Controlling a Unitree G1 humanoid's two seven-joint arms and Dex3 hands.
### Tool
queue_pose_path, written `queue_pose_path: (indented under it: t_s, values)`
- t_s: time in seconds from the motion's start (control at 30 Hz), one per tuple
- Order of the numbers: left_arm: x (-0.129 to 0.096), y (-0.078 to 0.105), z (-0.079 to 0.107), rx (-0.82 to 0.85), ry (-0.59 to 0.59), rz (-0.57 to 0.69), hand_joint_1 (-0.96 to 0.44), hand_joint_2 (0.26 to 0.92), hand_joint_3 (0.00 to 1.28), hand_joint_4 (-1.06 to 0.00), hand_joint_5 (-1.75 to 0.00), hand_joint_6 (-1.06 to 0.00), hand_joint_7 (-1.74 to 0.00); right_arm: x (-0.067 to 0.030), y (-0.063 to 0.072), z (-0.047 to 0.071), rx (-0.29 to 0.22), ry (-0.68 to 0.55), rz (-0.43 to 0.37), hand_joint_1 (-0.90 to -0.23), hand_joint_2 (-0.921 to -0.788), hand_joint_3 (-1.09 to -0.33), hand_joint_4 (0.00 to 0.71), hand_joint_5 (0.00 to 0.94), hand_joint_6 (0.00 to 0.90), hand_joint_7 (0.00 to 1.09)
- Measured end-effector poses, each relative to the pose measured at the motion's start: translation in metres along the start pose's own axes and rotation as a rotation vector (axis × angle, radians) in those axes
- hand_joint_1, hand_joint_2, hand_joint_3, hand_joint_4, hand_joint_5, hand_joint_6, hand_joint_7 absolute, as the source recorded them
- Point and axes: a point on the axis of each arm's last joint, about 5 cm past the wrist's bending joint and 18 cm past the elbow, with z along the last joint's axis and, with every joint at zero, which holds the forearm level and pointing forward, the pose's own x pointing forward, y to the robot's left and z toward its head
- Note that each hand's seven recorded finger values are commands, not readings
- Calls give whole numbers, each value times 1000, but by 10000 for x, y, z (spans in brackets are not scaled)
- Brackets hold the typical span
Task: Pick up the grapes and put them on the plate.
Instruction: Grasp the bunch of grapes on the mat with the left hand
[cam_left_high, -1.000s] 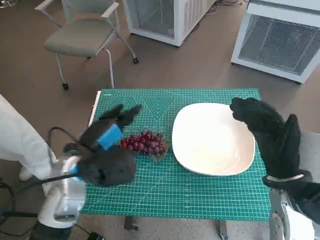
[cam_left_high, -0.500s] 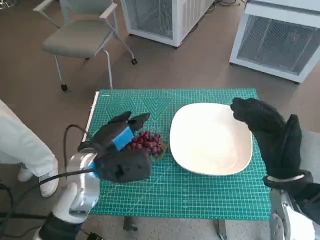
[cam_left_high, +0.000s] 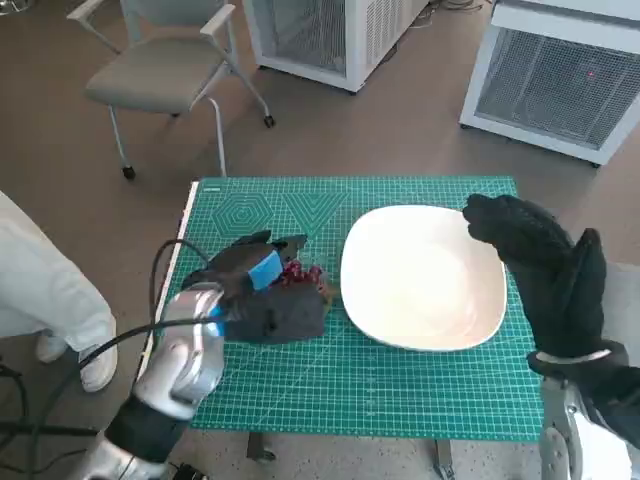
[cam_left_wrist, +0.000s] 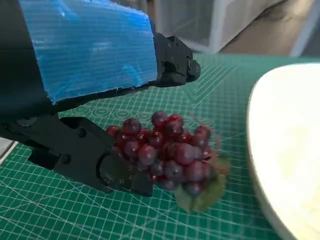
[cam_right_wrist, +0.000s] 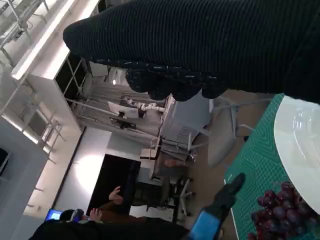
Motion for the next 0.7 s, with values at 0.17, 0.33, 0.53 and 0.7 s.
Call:
queue_pose_path:
  t_s: [0.17, 0.33, 0.53, 0.7]
  values:
    - [134, -2, 21, 22, 44, -28, -94, 754, 1, -118, -1, -279, -4, -3, 2, 0, 1, 1, 0, -536, -921, -592, 368, 163, 103, 866]
    - [246, -22, 56, 44, 74, -53, -100, 755, 1, -113, 0, -271, -1, -7, 4, -2, 2, 2, -1, -536, -921, -591, 368, 163, 104, 865]
    - [354, -96, 108, 72, 98, -92, -115, 756, 2, -102, 0, -262, 0, -7, 4, -2, 3, 2, -1, -536, -921, -591, 369, 163, 105, 863]
    - [415, -174, 137, 94, 111, -131, -112, 770, 8, -89, 0, -255, 0, -10, 7, 3, 3, 3, 0, -536, -921, -591, 371, 165, 105, 862]
